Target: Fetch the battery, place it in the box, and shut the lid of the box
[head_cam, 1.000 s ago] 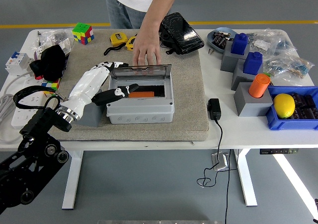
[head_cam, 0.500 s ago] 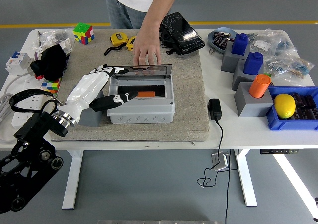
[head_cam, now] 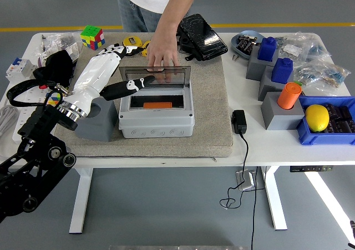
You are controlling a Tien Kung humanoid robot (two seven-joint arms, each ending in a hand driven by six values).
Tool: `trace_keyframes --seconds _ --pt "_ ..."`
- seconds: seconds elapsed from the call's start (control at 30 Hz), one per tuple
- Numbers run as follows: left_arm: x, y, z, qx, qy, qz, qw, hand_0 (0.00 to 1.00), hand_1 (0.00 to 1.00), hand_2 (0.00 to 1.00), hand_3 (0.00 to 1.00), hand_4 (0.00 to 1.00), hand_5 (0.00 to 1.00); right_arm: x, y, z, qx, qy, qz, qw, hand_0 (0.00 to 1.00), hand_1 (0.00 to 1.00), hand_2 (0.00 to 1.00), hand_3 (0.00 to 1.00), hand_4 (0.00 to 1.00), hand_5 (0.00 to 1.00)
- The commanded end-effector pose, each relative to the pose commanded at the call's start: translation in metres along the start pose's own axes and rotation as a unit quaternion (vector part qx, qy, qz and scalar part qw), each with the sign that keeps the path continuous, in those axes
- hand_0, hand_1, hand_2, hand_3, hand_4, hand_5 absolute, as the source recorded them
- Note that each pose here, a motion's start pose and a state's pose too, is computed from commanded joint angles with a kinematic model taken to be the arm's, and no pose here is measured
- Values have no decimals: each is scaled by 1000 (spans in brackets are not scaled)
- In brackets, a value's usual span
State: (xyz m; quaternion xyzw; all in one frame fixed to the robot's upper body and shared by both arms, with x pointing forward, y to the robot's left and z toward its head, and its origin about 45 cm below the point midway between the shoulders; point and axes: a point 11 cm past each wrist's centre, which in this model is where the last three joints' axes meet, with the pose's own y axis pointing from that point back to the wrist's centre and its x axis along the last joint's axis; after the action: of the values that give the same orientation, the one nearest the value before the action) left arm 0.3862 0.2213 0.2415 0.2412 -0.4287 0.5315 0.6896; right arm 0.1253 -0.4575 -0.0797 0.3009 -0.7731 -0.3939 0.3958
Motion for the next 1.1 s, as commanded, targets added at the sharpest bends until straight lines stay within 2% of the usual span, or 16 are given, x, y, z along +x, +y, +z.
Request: trace_keyframes --seconds 0.2,0.23,0.27,0.33,0.47,0.7,0.87,1.0,1.1 --pt "-25 2 -34 49 6 -33 998 917 899 823 832 998 998 -2 0 -1 2 1 -2 1000 823 808 768 790 998 998" --pt "-27 3 -38 54 6 -38 998 917 899 823 832 998 998 -2 0 -1 2 1 -2 1000 823 808 768 790 998 998" --pt "-28 4 -39 57 5 -41 998 912 855 792 819 998 998 -2 0 -1 1 1 -2 1000 824 808 768 790 998 998" --pt "-29 6 -41 59 4 -46 997 912 855 792 819 998 998 -1 0 -1 1 1 -1 1000 824 808 768 790 998 998" --pt "-26 12 -38 50 2 -47 998 911 848 782 817 998 998 0 0 -1 0 0 0 1000 823 808 768 789 998 998" --pt "-18 21 -17 15 -7 -48 999 914 853 780 817 998 998 0 0 0 0 -1 -1 1000 823 808 768 789 998 998" --pt "-23 27 -8 -2 -13 -65 998 914 857 780 820 998 998 0 0 -5 4 -3 0 1000 823 808 769 790 998 998" --pt "-33 32 -8 -1 -12 -84 996 914 857 780 820 998 998 1 0 -4 3 -5 1 1000 823 808 769 790 998 998" --pt "-35 34 -7 -5 -12 -88 996 915 857 781 815 998 998 0 0 -4 3 -5 0 1000 823 808 769 790 998 998"
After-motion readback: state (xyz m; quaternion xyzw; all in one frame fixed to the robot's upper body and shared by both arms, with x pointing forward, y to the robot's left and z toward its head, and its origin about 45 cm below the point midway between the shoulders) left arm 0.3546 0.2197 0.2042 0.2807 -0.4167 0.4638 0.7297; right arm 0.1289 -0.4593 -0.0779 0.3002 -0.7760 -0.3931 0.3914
